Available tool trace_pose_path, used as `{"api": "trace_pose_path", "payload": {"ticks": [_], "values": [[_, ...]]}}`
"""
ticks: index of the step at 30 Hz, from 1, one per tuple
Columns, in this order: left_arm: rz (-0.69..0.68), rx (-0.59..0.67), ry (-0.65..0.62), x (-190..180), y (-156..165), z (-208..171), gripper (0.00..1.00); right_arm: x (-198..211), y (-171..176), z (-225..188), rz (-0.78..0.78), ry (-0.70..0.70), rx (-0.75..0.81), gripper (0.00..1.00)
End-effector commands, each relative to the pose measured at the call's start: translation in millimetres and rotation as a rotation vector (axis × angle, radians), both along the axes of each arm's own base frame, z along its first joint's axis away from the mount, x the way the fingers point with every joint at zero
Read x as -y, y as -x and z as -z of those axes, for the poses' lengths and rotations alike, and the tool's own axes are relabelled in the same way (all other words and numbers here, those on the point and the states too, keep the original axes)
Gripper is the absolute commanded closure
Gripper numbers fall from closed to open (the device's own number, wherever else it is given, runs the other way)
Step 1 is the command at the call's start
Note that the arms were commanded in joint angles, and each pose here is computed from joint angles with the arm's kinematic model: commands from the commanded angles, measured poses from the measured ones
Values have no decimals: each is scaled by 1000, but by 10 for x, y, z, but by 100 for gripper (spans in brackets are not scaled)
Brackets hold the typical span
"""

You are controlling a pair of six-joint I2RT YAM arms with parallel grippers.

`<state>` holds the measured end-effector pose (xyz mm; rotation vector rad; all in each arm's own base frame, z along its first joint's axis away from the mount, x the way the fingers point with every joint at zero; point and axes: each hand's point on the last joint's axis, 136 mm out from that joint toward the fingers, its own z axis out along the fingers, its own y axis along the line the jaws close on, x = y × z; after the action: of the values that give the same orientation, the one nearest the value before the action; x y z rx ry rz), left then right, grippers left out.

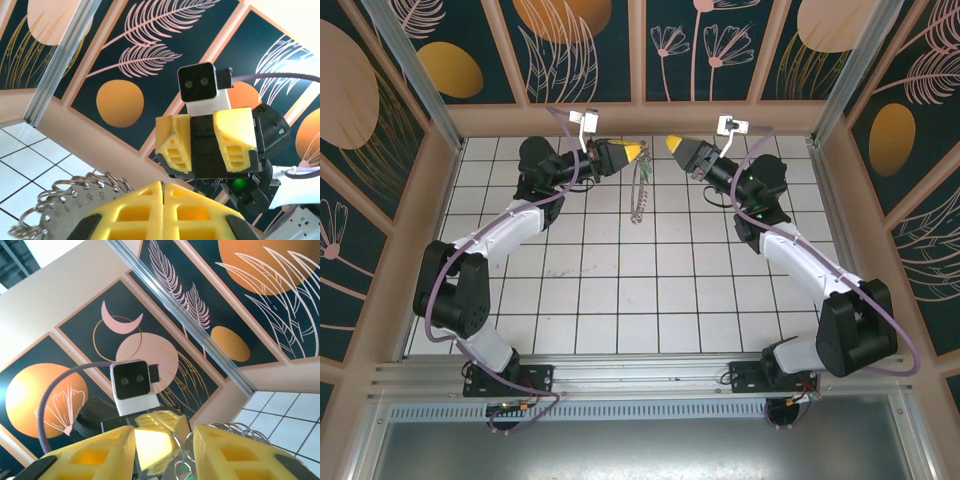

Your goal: Put the keys on the keyring

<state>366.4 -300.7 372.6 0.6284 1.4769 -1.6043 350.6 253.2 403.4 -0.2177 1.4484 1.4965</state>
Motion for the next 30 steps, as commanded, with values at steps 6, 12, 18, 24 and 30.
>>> {"api": "trace_pose_path", "payload": {"ticks": [6, 12, 18, 24, 30], "values": [[41, 162, -21, 4, 197, -263, 100, -282, -39, 62, -75, 40, 5, 64], [41, 160, -23, 11, 179, -250, 100, -372, -42, 138, -102, 39, -13, 64], [39, 154, -20, 17, 159, -251, 100, -398, 20, 164, -115, 43, -14, 65], [41, 148, -14, 41, 152, -258, 100, -427, 85, 178, -135, 48, -9, 66], [42, 141, -13, 68, 134, -252, 100, -427, 148, 175, -145, 46, 0, 68]]}}
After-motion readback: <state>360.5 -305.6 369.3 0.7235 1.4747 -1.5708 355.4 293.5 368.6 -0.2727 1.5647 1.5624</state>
